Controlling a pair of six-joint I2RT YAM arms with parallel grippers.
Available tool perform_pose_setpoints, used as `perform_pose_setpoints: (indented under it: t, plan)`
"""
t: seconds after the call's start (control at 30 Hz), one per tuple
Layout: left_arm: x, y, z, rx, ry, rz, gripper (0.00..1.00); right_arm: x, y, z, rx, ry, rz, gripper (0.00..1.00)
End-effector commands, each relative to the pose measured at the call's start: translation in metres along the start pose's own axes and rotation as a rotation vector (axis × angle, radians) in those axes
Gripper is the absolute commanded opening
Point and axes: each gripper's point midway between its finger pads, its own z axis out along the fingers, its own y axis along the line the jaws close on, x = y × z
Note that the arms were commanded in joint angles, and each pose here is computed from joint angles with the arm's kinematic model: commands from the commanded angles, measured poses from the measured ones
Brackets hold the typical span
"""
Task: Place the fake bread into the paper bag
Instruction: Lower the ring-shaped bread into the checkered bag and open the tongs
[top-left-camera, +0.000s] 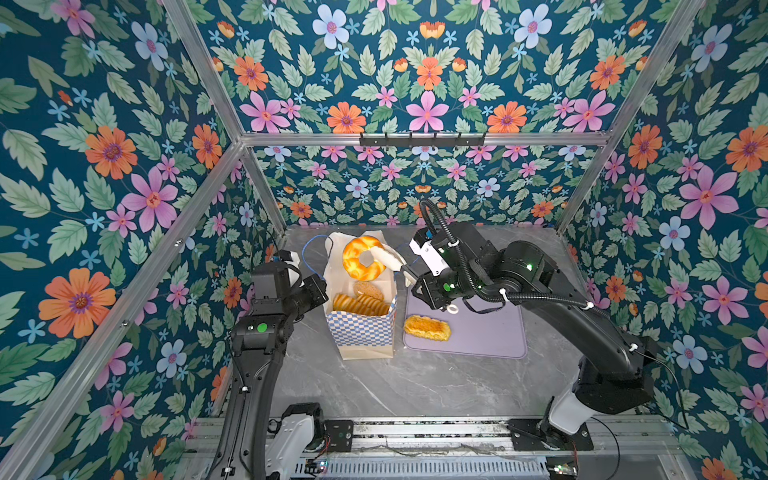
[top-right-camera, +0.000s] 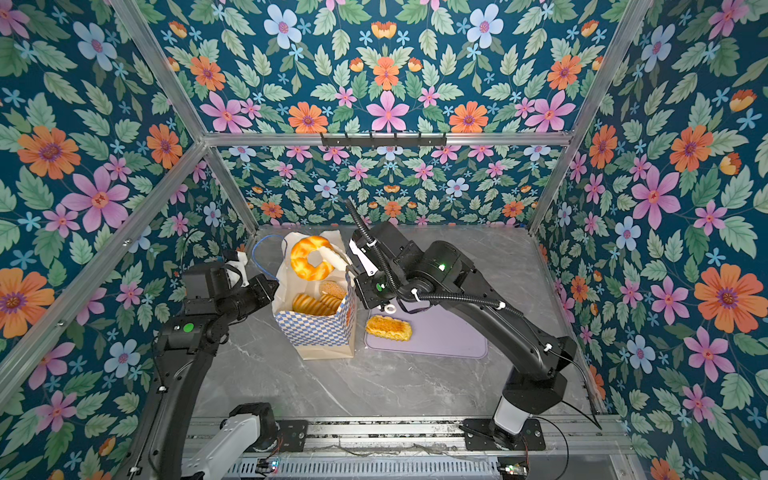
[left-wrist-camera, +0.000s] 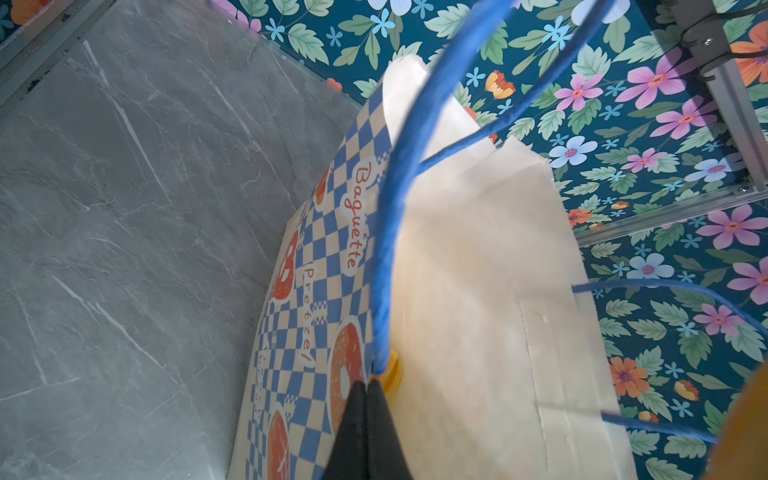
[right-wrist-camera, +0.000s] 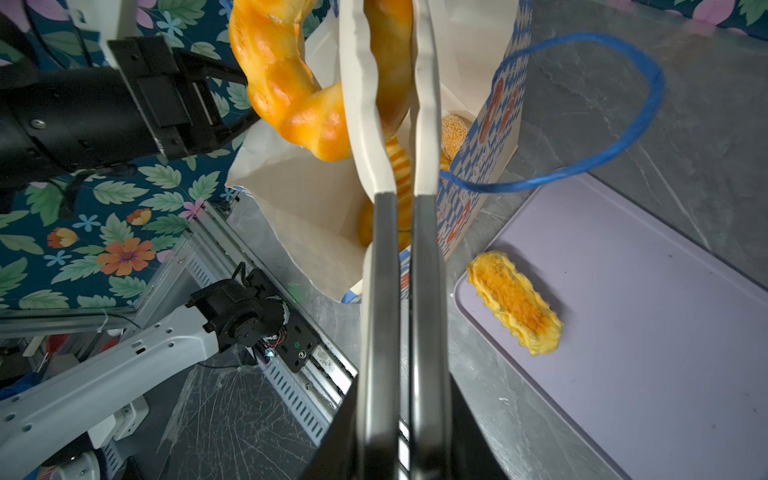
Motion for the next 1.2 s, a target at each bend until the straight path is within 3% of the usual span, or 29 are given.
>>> perform_pose_setpoints:
  t: [0.0,0.47,0.87,1.17]
  plan:
    - [-0.0033,-0.0016,-0.0017,0.003,-0.015,-0.001,0.05,-0.0011,-0.0032,0.0006,0.032,-0.004,-0.02,0.28]
    - [-0.0032,-0.0015,-0.0009,0.004,-0.014,-0.001,0.05,0.0005,-0.0034,0.0087,0.055,0.015,-0.035,0.31]
    - [-0.003,-0.0011,-0.0008,0.003,-0.014,0.0,0.05,0.0001,-0.0015,0.0086,0.048,0.014,-0.036,0.41]
    - [-0.0029,-0.0012,-0.0007,0.004,-0.013,-0.001,0.05,-0.0015,0.0009,0.0064,0.038,0.005,-0.036,0.41]
